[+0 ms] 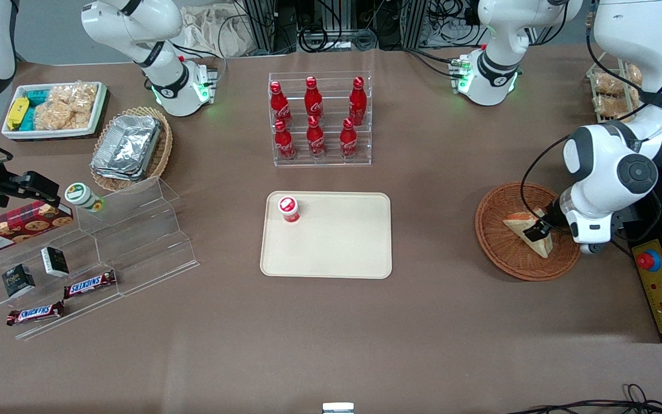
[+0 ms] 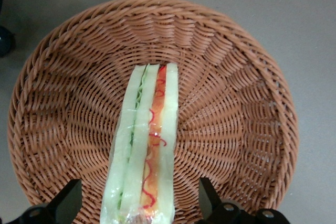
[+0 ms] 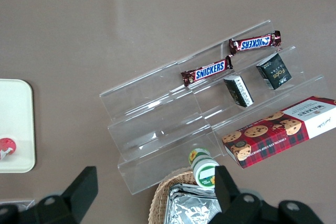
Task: Place sandwich from basket to tray
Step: 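Lower the left gripper and close it on the wrapped sandwich, then lift the sandwich and carry it with the left gripper over the white tray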
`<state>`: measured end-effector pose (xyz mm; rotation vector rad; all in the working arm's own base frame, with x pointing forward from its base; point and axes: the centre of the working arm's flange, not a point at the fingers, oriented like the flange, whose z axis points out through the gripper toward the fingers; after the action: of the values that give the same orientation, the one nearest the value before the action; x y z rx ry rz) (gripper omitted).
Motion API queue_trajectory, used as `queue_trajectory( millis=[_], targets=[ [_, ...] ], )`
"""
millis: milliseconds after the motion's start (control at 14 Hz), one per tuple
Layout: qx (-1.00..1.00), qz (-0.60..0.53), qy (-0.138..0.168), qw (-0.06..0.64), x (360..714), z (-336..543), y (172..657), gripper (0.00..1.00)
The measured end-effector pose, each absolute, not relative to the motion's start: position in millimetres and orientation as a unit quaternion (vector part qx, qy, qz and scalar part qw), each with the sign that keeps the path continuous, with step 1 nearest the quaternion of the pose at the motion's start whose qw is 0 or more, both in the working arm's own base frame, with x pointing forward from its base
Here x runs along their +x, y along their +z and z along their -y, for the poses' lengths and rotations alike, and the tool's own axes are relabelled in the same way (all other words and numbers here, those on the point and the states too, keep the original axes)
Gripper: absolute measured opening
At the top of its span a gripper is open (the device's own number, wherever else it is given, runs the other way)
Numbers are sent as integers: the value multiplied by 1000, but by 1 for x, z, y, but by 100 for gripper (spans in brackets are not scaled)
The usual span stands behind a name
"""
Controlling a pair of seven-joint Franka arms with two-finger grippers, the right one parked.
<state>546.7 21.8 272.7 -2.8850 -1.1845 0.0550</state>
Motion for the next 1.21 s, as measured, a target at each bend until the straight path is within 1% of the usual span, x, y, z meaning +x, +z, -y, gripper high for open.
queue_trajectory(
  millis=[286, 429, 500, 571, 643, 714, 786, 857, 1000, 1143, 1214],
  targets=[
    [-925, 380, 26, 14, 542, -22, 261, 100],
    [-925, 380, 27, 15, 542, -22, 251, 95],
    [-925, 380, 27, 15, 542, -22, 248, 85],
    [-925, 380, 26, 15, 542, -22, 246, 72],
    [-925, 379, 25, 15, 542, -22, 246, 63],
    [-925, 379, 24, 14, 543, -21, 247, 51],
    [-925, 379, 22, 13, 544, -21, 249, 42],
    [-925, 379, 20, 12, 547, -21, 252, 37],
    [-925, 378, 24, 14, 555, -20, 266, 33],
    [-927, 372, 38, 18, 570, -15, 299, 31],
    [-930, 365, 43, 20, 581, -10, 322, 29]
  ],
)
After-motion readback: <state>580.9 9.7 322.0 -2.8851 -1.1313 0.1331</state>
